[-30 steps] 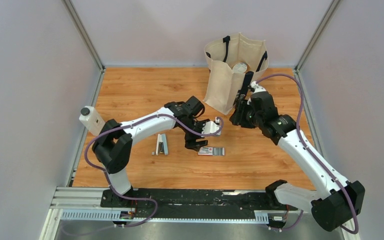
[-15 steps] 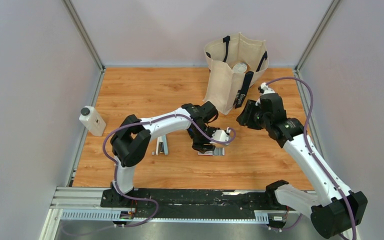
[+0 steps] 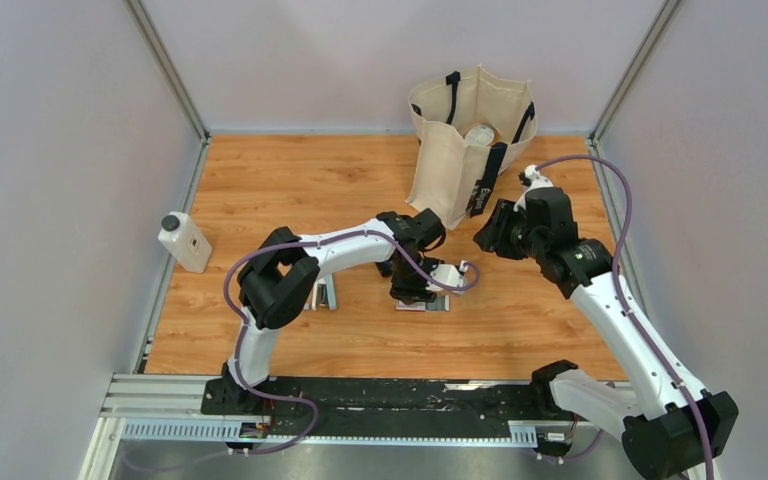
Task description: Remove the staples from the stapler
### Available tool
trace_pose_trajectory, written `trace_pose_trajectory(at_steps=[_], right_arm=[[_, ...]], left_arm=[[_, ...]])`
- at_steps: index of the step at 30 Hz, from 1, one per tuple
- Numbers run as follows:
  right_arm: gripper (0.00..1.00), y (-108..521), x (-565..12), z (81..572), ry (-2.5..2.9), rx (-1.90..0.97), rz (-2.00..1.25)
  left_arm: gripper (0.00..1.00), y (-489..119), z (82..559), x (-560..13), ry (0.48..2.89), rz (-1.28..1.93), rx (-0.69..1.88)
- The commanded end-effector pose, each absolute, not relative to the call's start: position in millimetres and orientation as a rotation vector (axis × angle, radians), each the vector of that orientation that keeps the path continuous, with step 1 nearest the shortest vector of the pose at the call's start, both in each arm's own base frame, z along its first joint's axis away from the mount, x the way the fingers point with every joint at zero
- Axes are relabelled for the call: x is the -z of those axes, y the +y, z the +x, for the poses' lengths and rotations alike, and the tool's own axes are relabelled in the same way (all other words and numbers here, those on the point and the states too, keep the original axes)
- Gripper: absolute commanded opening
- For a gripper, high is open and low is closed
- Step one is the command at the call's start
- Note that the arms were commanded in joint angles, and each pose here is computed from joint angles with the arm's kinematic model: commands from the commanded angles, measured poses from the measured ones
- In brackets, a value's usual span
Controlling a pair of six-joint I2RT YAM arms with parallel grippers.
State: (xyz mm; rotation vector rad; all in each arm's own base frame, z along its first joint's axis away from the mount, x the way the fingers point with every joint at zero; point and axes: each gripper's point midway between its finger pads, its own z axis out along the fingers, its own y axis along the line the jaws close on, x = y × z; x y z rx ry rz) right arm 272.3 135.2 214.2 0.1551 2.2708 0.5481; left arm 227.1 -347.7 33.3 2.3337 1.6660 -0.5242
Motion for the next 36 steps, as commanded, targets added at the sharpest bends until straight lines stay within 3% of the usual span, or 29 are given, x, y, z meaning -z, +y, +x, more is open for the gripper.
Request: trace_pose_trajectory(at_steps=[1, 22, 36], right_arm=[[0.42, 134.0, -223.4, 273.7, 2.229, -0.563, 0.141], [0.39, 130.0, -225.3, 272.3, 2.222, -0.563, 0.154], [0.38, 130.9, -224.9, 271.5, 2.223, -0.569, 0.151]], left_arm=[[0.58, -359.8, 228.6, -41.4, 1.65, 2.311, 0.534], [0.53, -365.1, 221.0, -36.4, 1.651, 2.341, 0.522], [0.37, -363.0, 221.8, -34.7, 1.658, 2.348, 0.508]])
